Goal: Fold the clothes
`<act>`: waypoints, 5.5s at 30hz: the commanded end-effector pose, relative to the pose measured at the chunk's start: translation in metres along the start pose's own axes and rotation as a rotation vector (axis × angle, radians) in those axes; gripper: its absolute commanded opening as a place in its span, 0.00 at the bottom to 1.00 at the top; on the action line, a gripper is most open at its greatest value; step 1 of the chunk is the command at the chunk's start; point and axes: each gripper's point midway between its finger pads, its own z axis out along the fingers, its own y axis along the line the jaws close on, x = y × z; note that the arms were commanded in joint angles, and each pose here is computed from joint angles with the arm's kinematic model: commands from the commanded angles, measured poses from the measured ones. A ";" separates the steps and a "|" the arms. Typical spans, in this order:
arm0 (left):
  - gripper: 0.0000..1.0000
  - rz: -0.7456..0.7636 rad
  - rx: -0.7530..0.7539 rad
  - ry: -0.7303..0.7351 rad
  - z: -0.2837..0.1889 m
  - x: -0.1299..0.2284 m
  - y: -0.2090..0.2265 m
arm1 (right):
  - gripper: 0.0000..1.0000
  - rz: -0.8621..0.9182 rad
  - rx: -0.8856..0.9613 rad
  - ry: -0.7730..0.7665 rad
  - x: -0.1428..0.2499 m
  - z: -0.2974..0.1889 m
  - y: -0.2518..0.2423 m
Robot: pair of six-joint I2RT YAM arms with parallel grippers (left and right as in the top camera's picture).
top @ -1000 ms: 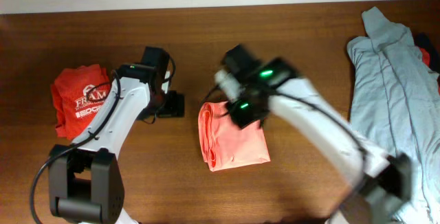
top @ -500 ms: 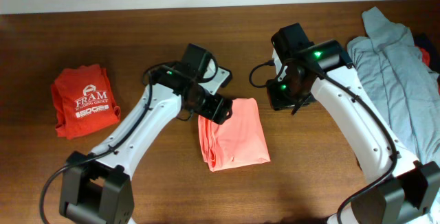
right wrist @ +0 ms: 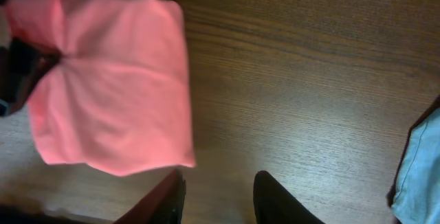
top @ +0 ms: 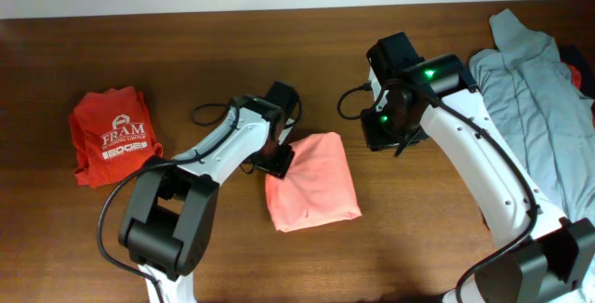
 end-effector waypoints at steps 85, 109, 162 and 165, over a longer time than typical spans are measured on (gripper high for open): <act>0.78 0.121 0.659 -0.525 -0.027 -0.060 -0.097 | 0.38 0.051 0.071 0.058 0.012 0.001 -0.026; 0.81 -0.044 0.547 -0.833 -0.120 -0.092 0.020 | 0.33 -0.014 -0.158 0.097 0.019 -0.001 0.019; 0.73 -0.236 0.747 0.030 0.001 0.044 -0.035 | 0.39 0.020 -0.082 0.149 0.045 0.168 -0.014; 0.72 -0.169 0.733 -0.128 -0.018 0.020 -0.029 | 0.39 0.014 -0.022 0.110 0.031 0.138 -0.022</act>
